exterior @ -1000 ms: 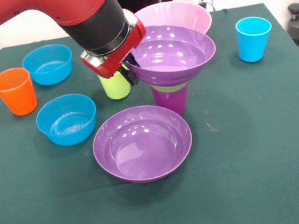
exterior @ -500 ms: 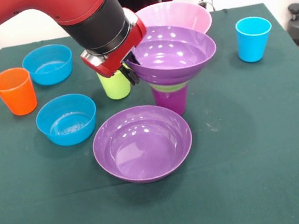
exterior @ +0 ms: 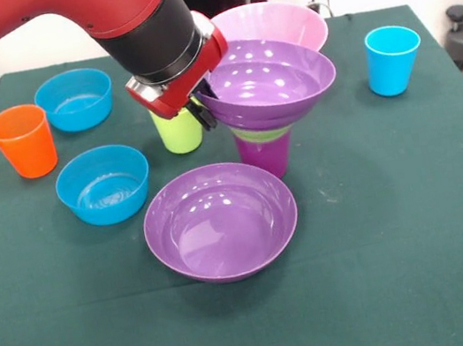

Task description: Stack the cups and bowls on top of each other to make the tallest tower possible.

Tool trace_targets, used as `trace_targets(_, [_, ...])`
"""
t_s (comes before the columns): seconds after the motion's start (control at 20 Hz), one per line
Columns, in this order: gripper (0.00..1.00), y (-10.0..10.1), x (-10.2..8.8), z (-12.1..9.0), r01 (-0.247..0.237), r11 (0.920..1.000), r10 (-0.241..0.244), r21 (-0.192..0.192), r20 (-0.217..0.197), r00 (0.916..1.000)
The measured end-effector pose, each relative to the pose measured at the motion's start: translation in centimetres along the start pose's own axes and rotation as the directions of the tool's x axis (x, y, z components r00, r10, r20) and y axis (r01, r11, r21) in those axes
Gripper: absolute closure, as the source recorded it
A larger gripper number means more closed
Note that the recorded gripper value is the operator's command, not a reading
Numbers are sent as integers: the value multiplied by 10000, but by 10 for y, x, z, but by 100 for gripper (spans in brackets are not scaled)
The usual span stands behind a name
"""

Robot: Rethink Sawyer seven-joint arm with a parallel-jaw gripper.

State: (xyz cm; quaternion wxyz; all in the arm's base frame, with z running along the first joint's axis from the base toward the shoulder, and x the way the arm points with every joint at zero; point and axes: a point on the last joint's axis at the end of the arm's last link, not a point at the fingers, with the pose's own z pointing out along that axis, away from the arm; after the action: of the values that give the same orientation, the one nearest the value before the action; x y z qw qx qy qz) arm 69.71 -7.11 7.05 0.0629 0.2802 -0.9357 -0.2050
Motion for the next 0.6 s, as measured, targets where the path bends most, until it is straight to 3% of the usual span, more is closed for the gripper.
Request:
trace_targets(0.35, [100,1,1,0,6,10000,-6,-31,-64,10000])
trace_targets(0.6, [100,3,5,-3,9,9999,-16,-159,-391,9992])
